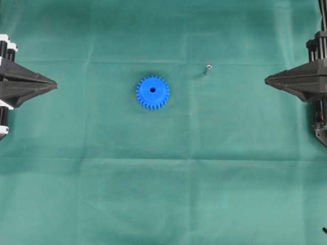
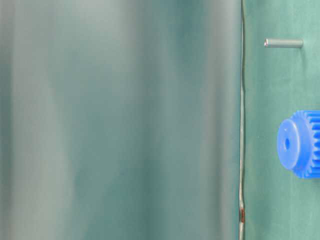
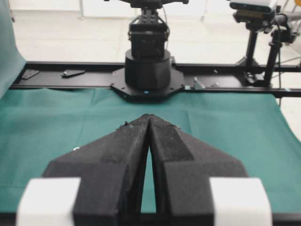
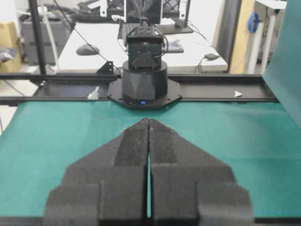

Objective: Insert the shaft placed at a random location into the center hole of the medium gear at another random location.
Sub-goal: 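Move the right gripper left toward the small silver shaft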

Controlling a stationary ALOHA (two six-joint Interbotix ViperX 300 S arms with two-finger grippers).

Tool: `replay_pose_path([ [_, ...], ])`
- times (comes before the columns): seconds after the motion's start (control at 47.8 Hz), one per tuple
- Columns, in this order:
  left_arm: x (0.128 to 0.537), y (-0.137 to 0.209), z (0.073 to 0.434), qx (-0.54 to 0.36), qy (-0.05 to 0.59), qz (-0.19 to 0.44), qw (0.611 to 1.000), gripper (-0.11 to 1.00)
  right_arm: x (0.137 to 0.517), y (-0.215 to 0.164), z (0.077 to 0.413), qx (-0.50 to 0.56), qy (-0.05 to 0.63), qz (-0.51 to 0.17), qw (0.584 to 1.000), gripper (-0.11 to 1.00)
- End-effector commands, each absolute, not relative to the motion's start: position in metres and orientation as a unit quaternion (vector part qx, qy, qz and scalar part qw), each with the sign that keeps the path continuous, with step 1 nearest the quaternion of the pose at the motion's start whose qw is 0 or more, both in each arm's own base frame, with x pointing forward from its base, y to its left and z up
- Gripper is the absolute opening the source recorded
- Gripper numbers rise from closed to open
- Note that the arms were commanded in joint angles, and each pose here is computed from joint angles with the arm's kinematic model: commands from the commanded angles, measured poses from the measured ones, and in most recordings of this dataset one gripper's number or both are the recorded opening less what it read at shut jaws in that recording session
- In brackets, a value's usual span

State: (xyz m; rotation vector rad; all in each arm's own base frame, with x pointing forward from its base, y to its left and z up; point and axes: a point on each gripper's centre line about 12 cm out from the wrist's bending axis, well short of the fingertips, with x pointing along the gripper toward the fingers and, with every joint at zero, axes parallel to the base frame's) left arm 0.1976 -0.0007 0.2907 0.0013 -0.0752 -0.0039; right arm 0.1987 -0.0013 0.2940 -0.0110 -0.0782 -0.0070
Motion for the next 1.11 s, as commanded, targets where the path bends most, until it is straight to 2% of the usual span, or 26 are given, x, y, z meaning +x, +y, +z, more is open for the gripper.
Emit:
replay_pose_path([
  [0.0,0.2,-0.002,0.301,0.003,-0.044,-0.005,0.999,0.0,0.201,-0.003,0.301,-0.01,-0.048,-0.008,0.999,0.01],
  [0.209,0.2,-0.002,0.301,0.002,-0.04,-0.005,0.999,0.0,0.206,-0.012,0.296,-0.008,-0.026,-0.028,0.999,0.01],
  [0.565,0.2,-0.002,0.301,0.004,-0.039,-0.005,0.999,0.0,0.227,-0.035,0.261,-0.003,0.043,-0.077,0.996,0.03],
  [0.627,0.2,-0.002,0.301,0.004,-0.04,-0.005,0.999,0.0,0.232,-0.041,0.254,-0.001,0.056,-0.086,0.995,0.12],
  [0.69,0.2,-0.002,0.302,0.004,-0.041,-0.005,0.999,0.0,0.237,-0.046,0.247,0.002,0.068,-0.096,0.993,0.26],
  [0.836,0.2,-0.002,0.301,0.004,-0.039,-0.005,0.999,0.0,0.25,-0.062,0.223,0.005,0.107,-0.12,0.987,0.72],
  [0.899,0.2,-0.002,0.301,0.004,-0.039,-0.005,0.999,0.0,0.255,-0.07,0.211,0.009,0.122,-0.132,0.984,0.87],
  [0.941,0.2,-0.002,0.301,0.004,-0.039,-0.005,0.999,0.0,0.258,-0.075,0.201,0.011,0.134,-0.139,0.981,0.9],
  [1.025,0.2,-0.002,0.301,0.004,-0.039,-0.005,0.999,0.0,0.264,-0.084,0.187,0.015,0.148,-0.15,0.977,0.83],
  [1.087,0.2,-0.002,0.3,0.004,-0.038,-0.005,0.999,0.0,0.268,-0.089,0.178,0.017,0.157,-0.156,0.975,0.84],
])
